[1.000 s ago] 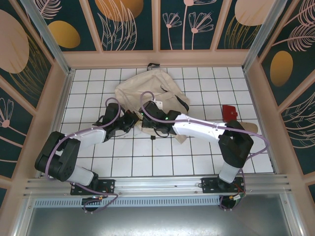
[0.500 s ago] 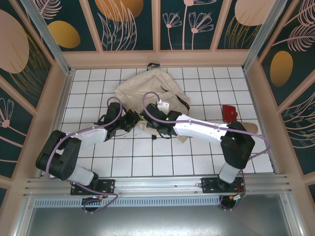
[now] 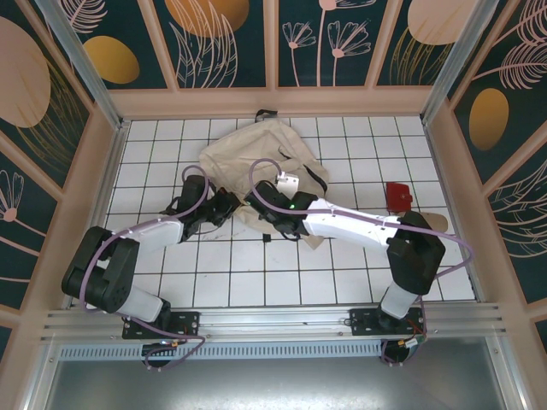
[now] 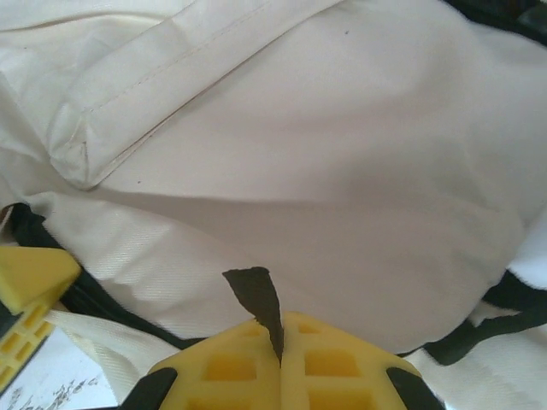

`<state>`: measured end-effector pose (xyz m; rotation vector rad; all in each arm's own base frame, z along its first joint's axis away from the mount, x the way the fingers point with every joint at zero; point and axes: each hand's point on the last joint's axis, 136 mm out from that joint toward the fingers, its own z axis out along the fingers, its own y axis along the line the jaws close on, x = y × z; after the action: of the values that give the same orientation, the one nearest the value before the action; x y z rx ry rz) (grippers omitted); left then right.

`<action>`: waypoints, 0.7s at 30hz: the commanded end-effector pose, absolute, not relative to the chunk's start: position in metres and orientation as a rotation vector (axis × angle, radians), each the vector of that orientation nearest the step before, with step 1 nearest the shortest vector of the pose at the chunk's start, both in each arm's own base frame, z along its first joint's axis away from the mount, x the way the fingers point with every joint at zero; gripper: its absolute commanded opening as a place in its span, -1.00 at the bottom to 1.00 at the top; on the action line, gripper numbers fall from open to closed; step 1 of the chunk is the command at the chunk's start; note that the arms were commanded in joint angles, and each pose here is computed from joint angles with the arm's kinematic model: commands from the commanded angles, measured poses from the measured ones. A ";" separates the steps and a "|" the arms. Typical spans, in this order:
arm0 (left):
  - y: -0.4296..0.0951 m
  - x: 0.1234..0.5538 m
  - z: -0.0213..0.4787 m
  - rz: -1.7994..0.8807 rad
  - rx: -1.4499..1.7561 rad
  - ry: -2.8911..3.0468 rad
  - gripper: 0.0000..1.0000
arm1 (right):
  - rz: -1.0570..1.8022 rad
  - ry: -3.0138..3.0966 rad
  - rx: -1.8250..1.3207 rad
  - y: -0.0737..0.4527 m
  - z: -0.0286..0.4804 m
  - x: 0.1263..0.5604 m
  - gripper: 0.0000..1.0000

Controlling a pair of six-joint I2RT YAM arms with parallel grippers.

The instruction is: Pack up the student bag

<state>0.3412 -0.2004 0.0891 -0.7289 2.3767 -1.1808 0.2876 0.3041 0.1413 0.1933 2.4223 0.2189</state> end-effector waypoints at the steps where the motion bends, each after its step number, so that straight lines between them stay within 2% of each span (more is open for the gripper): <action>1: -0.148 0.369 0.086 -0.946 -0.847 2.286 -1.00 | 0.048 2.348 0.162 0.267 0.174 0.301 -1.00; 7: -0.132 0.386 0.100 -0.897 -0.851 2.242 -1.00 | 0.070 2.301 0.140 0.272 0.196 0.312 -1.00; 21: -0.115 0.387 0.086 -0.827 -0.896 2.251 -1.00 | 0.046 2.360 0.267 0.239 0.149 0.309 -1.00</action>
<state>0.3704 -0.1707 0.1069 -0.7485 2.3116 -1.1119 0.3071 0.2914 0.1523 0.2084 2.3697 0.2498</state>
